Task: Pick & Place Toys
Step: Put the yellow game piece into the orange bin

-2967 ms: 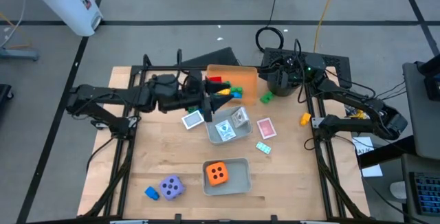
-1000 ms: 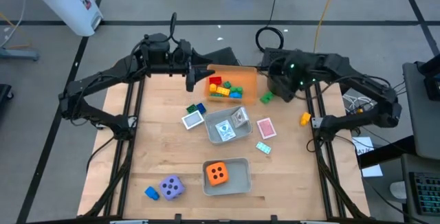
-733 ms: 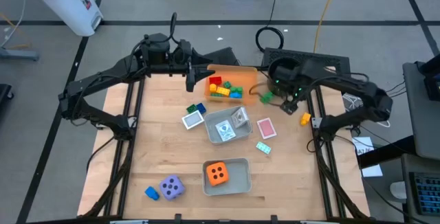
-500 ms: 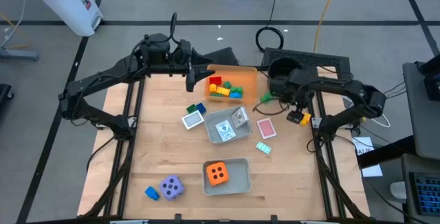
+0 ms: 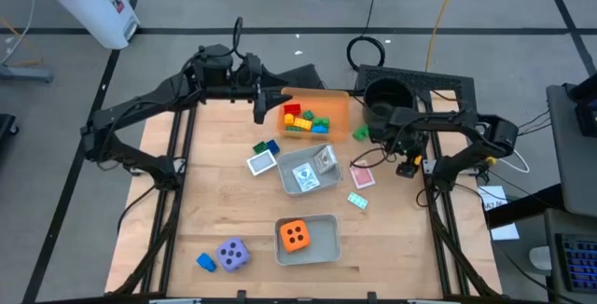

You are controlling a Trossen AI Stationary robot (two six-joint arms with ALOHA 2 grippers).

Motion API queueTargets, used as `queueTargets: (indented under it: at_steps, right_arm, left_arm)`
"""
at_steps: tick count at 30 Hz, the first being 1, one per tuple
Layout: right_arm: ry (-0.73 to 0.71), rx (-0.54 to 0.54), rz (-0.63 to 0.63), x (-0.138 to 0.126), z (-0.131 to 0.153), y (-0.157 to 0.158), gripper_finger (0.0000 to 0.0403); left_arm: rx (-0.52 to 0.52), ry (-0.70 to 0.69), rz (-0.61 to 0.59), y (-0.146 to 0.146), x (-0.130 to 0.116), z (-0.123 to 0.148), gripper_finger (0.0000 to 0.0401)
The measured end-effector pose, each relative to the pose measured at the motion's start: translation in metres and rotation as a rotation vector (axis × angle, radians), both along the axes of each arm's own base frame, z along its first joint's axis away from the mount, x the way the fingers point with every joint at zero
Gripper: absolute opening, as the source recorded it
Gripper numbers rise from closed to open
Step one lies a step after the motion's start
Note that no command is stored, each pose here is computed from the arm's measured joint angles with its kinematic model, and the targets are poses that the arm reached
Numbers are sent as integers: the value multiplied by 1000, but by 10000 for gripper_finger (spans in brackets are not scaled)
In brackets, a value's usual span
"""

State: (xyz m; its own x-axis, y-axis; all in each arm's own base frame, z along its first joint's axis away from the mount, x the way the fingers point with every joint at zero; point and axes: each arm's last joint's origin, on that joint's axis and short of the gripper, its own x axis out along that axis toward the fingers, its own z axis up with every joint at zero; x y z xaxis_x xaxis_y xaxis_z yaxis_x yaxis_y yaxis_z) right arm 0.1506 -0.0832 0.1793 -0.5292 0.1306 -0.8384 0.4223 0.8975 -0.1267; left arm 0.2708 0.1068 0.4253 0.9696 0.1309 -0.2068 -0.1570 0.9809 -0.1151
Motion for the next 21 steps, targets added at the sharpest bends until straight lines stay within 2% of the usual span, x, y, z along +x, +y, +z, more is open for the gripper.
queueTargets:
  at_steps: [8, 21]
  right_arm:
    - [-111, -39, 30, 8, -6, -6, 304]
    - [-128, -50, -86, -1, -14, -32, 304]
  left_arm:
    - [-17, 11, 6, 3, 3, -4, 253]
    - [-32, 11, 8, 4, 5, -5, 253]
